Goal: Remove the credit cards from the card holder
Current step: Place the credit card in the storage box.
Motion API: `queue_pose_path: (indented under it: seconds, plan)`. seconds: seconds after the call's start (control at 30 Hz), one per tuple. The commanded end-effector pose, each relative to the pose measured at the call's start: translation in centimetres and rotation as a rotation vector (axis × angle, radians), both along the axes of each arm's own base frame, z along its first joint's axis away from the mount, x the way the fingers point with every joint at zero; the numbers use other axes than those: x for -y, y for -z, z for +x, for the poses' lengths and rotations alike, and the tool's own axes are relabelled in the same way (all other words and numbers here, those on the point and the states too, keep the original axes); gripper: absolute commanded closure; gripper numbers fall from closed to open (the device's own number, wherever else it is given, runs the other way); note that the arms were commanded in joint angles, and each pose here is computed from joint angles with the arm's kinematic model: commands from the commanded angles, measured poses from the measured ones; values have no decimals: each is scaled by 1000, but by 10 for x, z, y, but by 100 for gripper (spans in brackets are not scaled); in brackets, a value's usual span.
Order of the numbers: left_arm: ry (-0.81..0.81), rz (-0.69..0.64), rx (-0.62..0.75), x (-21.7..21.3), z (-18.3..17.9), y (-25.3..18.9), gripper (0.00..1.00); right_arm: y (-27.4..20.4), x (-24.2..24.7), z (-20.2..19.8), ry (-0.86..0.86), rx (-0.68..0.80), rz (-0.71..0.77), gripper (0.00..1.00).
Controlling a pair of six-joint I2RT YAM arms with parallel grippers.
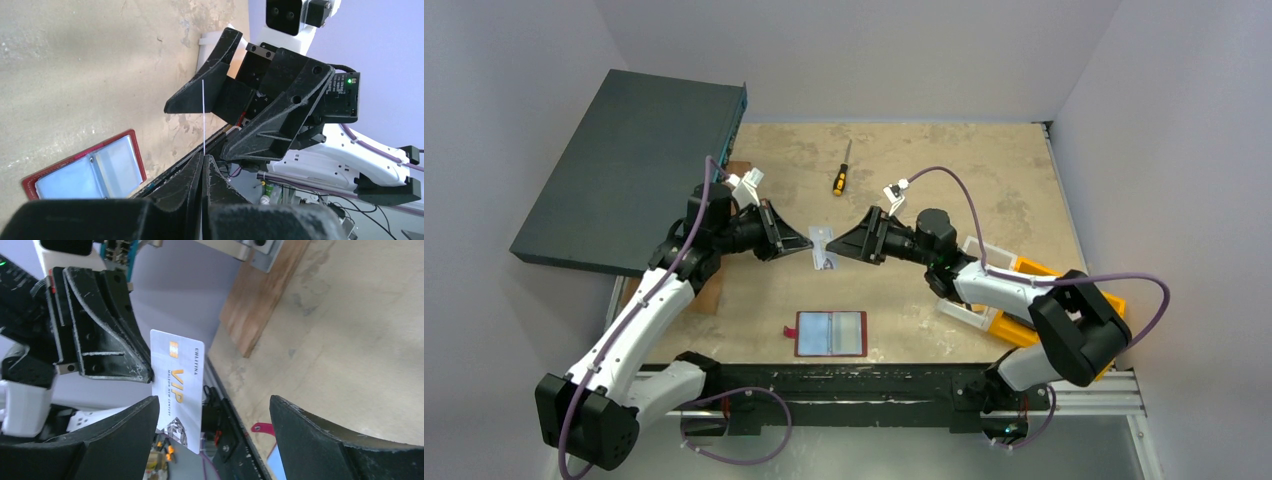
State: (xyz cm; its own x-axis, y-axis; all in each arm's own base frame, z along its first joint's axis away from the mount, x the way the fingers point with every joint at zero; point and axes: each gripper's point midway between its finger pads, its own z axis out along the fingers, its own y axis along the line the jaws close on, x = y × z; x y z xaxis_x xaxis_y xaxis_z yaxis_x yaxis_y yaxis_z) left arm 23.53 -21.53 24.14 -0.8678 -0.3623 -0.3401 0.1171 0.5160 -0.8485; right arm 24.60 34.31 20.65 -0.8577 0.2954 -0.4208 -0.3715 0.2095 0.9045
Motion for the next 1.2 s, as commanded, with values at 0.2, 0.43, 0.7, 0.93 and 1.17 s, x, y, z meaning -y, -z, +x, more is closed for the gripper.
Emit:
queue_pose_path:
  seconds: [0.2,0.43,0.7,0.93,1.17]
  plan:
    - [61,-82,41,10,3,-26,100,-49,-3,-17,-104,56,201,50]
    - [89,-92,42,13,0,-26,100,-45,-6,-16,-118,38,188,93]
    - [119,-21,54,9,-3,-21,61,-34,-2,-10,-67,30,98,100]
    - [112,120,78,1,-7,-12,25,-9,19,2,81,11,-112,100]
    - [156,286,76,8,-17,7,16,23,72,20,354,-74,-414,100]
